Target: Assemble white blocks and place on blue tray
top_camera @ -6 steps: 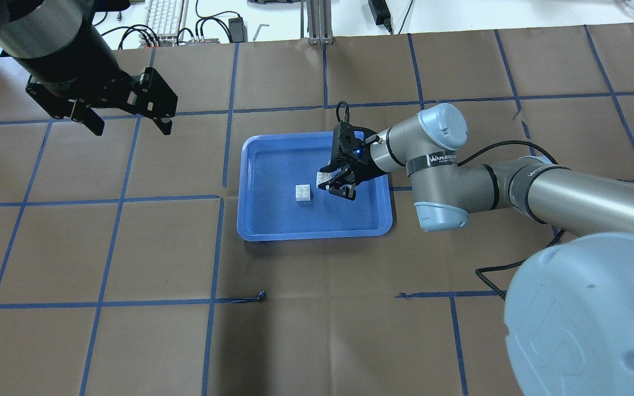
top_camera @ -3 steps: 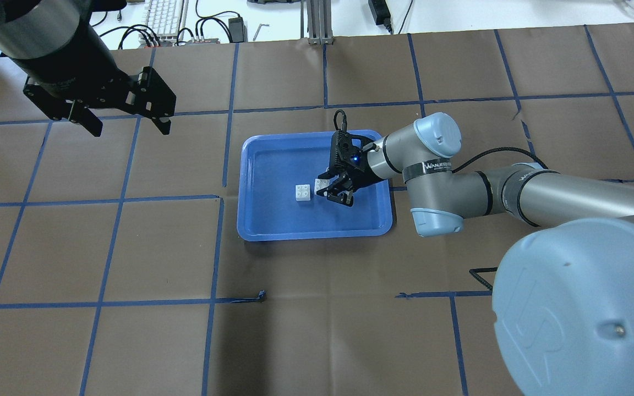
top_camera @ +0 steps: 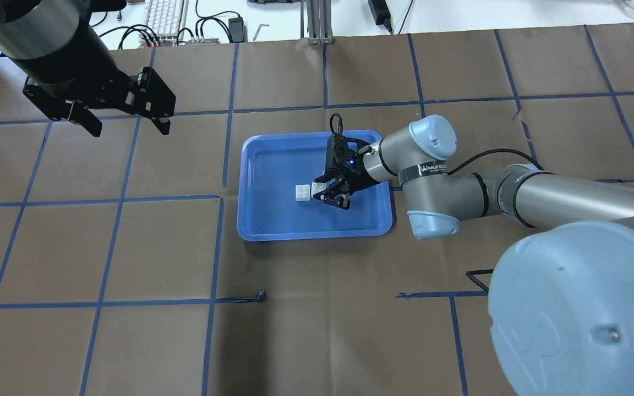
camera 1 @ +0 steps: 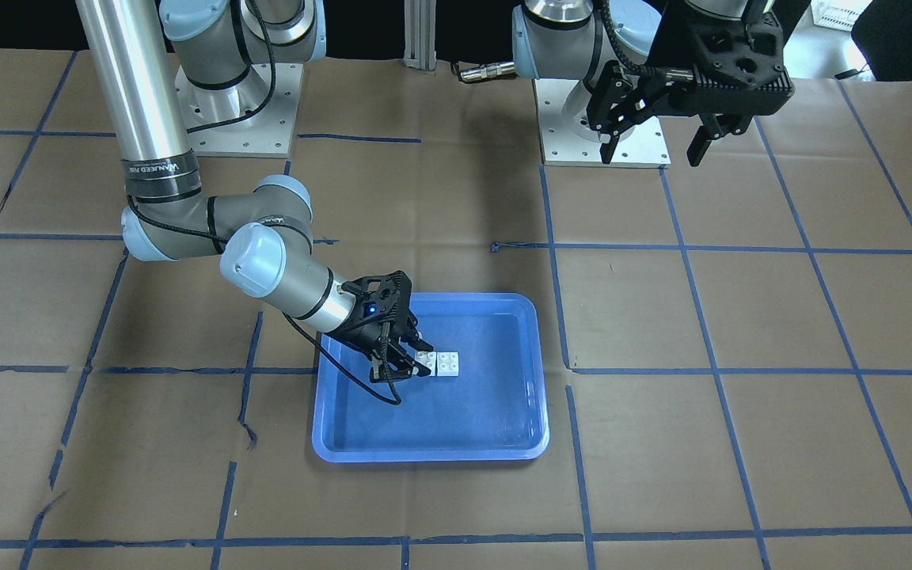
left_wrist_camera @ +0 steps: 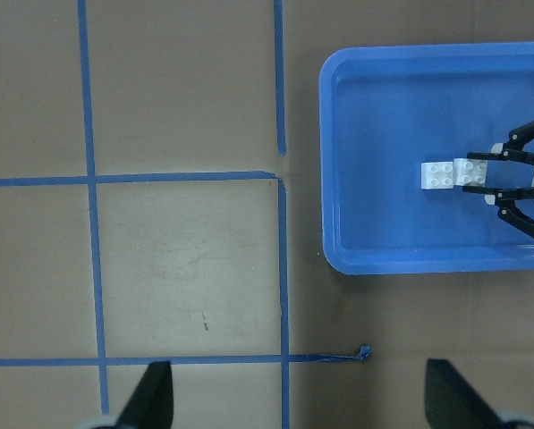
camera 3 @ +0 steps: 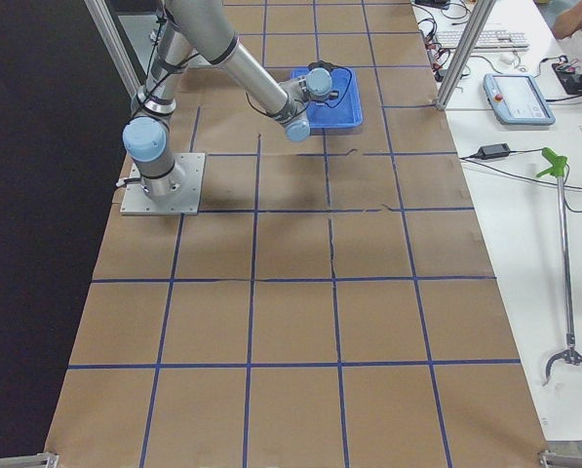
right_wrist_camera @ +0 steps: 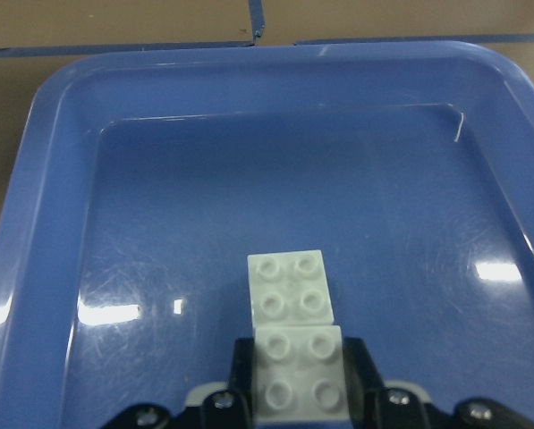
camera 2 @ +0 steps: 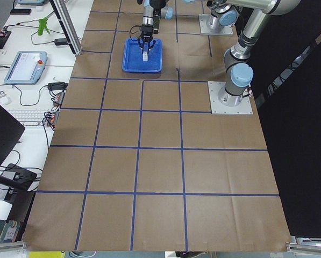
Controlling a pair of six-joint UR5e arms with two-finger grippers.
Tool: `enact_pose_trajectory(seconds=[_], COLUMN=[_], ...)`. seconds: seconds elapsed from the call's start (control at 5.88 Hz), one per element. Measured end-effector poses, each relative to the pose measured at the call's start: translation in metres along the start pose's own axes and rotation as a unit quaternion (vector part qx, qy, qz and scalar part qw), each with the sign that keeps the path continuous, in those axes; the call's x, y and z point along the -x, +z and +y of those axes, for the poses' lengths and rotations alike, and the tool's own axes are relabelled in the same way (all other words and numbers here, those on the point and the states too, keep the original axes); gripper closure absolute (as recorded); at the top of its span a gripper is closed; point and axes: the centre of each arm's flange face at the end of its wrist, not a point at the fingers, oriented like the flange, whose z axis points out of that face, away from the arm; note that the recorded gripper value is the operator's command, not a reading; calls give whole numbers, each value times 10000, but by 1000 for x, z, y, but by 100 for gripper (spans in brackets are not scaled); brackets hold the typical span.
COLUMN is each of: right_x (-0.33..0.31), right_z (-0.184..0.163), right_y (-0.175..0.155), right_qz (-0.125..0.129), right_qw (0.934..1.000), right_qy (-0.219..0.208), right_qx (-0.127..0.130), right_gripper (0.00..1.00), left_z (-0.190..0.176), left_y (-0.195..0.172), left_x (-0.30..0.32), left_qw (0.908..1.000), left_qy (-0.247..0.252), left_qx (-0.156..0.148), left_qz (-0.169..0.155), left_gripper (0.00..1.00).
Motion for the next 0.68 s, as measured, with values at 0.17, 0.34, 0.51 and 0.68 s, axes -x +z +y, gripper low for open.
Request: enact_pose_trajectory(seconds=[0.17,0.34,0.51,0.68], right_x=[1,1,1,1], right_z=[-1,-1,0,1], right_y=[1,2,2,3], right_qz=[-9,-12,-15,-28], right_qw=[10000,10000,10000,10000], right_qy=[-8,-8,-6,5], right_qx=[7,15,24,28], right_gripper=[68,68,68,68], left_z=[0,0,0,0], left_y=[0,0,0,0], left_x=[0,0,0,0], left_qw=[10000,10000,10000,10000], left_qy=[0,0,0,0], left_qx=[-3,-4,-5,-5], left_qz=[-1,-1,-4,-5], left_gripper=[1,1,1,1])
